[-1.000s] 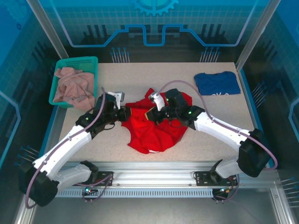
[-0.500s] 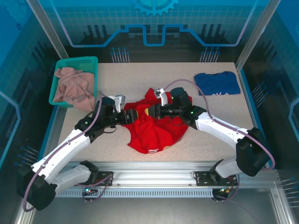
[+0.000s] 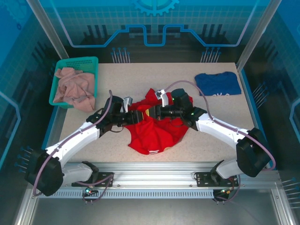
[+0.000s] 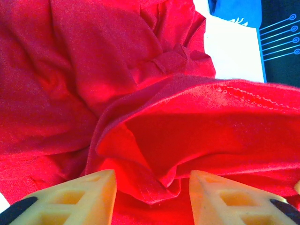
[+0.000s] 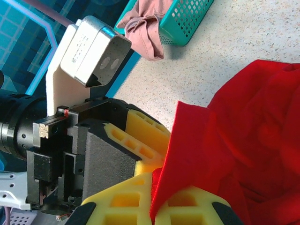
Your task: Fold the inside-out t-shirt
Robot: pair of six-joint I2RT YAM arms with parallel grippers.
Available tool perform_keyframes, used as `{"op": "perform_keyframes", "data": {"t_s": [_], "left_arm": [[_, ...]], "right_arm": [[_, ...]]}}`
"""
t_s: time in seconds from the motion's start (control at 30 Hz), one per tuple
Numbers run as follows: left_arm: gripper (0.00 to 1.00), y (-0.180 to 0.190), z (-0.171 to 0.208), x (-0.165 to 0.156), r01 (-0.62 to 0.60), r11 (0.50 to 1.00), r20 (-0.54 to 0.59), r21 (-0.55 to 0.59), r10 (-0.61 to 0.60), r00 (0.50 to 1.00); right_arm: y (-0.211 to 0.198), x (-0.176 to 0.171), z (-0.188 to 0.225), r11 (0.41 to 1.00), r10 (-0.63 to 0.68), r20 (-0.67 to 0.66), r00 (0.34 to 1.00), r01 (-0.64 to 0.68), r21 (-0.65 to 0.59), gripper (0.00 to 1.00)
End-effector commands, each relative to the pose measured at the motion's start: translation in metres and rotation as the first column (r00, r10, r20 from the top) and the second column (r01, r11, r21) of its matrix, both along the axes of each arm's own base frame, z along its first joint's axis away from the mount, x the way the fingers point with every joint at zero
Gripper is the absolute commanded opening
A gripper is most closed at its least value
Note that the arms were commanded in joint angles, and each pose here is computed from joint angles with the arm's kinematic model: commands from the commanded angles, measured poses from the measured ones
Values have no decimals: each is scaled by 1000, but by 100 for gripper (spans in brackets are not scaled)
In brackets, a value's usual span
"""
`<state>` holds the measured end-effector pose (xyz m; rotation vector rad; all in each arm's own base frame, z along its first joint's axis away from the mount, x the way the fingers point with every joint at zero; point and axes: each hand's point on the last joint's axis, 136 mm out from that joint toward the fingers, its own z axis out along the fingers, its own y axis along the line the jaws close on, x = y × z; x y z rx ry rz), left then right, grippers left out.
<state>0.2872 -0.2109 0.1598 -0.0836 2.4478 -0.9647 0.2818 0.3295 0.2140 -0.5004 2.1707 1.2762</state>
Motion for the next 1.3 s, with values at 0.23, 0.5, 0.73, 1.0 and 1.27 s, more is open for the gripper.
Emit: {"op": "perform_keyframes", "data": {"t_s": [0.23, 0.5, 0.73, 1.0, 1.27], "left_arm": [[17, -18, 19, 9, 54, 997, 33, -61, -52, 998], [0, -7, 94, -6, 157, 940, 174, -304, -107, 979], [0, 11, 121, -18, 180, 883, 175, -434, -113, 978], [0, 42, 75, -10, 33, 955, 94, -295, -6, 996], [0, 30, 65, -15, 89, 962, 96, -258, -66, 993]], "right_arm": [[-7, 7, 4, 999, -35, 29, 999, 35, 3, 0], [-51, 21, 7, 986, -124, 98, 988, 133, -96, 0], [-65, 13, 6, 990, -55, 116, 992, 70, -127, 0], [-69, 7, 30, 999, -27, 122, 992, 25, 20, 0], [-62, 1, 12, 999, 5, 50, 999, -7, 48, 4]]}}
